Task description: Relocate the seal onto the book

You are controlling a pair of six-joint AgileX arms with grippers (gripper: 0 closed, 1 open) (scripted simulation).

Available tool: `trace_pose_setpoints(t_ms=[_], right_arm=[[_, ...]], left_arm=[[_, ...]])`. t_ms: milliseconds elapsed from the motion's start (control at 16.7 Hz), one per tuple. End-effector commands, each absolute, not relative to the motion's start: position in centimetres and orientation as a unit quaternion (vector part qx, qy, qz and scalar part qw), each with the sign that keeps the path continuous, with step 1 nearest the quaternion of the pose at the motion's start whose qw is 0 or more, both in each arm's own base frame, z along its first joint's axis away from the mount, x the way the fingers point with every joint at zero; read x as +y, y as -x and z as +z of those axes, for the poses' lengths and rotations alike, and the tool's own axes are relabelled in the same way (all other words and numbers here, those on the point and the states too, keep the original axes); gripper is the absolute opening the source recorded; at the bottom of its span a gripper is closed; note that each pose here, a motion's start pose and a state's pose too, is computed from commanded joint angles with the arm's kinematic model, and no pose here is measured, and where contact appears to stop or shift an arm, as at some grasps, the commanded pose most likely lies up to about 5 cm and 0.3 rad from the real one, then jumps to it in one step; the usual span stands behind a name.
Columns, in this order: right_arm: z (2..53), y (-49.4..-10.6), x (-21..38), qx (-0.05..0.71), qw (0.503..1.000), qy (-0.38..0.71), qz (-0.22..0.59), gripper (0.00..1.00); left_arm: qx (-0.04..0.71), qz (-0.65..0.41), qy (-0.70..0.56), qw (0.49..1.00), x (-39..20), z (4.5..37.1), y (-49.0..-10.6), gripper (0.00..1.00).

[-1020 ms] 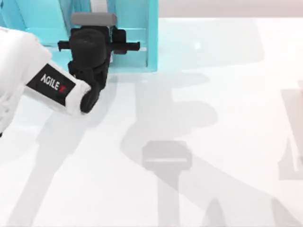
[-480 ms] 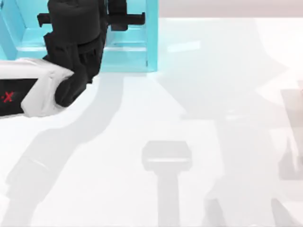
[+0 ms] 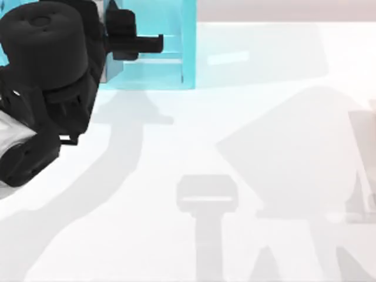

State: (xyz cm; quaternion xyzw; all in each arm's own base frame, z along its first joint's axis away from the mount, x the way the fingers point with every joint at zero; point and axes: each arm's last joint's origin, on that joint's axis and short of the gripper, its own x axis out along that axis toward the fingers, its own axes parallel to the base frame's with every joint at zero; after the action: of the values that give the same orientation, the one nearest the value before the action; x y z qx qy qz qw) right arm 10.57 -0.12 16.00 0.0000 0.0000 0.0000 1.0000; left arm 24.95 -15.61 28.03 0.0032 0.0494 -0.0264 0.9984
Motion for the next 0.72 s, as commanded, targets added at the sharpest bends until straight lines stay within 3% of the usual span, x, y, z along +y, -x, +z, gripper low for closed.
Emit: trace_pose_setpoints(t_ms=[420,720], right_arm=[[16.0,-10.6,-0.1,0.0,1.0,0.0,0.0,1.0],[16.0,-10.6,-0.1,0.0,1.0,0.0,0.0,1.0]], left_arm=[[0.054,-0.024,-0.002,0.998,-15.7,27.9,-24.9,0.0],[0.079,-0.015,0.077,0.994,-18.8,26.8,-25.2,0.0]])
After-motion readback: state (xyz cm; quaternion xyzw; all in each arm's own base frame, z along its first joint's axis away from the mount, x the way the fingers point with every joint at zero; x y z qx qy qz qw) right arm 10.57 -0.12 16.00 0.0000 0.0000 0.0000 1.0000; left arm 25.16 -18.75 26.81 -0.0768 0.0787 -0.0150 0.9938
